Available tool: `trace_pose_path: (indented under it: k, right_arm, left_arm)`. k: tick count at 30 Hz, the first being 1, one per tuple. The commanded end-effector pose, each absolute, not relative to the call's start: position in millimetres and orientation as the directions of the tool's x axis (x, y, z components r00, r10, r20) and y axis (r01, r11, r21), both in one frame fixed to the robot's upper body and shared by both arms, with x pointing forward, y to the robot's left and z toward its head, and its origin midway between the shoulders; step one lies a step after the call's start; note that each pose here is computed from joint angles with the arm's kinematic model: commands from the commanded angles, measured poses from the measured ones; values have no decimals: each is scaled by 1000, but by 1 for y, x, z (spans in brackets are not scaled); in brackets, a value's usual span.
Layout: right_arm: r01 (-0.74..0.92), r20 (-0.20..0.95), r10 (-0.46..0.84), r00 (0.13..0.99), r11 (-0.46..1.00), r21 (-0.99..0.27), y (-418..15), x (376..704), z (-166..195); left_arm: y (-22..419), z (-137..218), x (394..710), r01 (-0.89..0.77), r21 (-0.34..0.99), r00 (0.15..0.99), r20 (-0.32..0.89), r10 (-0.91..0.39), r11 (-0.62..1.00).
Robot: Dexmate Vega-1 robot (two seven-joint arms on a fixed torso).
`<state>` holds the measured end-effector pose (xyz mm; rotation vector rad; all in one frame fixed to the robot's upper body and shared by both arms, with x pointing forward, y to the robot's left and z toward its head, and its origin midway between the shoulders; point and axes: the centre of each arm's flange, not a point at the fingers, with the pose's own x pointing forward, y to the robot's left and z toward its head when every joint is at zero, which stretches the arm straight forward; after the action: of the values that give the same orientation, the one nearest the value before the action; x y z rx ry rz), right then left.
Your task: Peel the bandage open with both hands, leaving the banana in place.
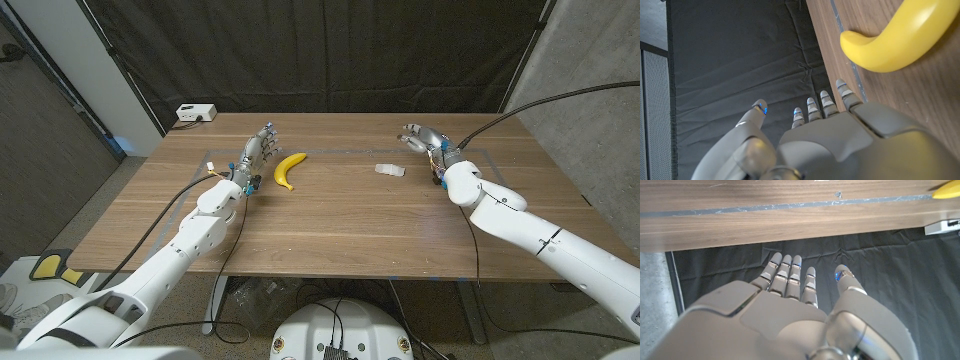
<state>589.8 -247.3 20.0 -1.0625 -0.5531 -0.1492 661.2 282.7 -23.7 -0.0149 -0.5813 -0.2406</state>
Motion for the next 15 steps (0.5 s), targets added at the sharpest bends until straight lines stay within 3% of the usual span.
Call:
trace_pose_path:
  k: [1, 15]
  right_arm:
    - [361, 436, 133, 890, 379, -852, -243, 593, 14]
    - [361, 399, 108, 910, 264, -894, -233, 597, 10]
  left_arm:
    - [284, -27, 659, 234, 55, 810, 542, -226, 971]
    - [287, -30, 655, 230, 52, 811, 541, -221, 972]
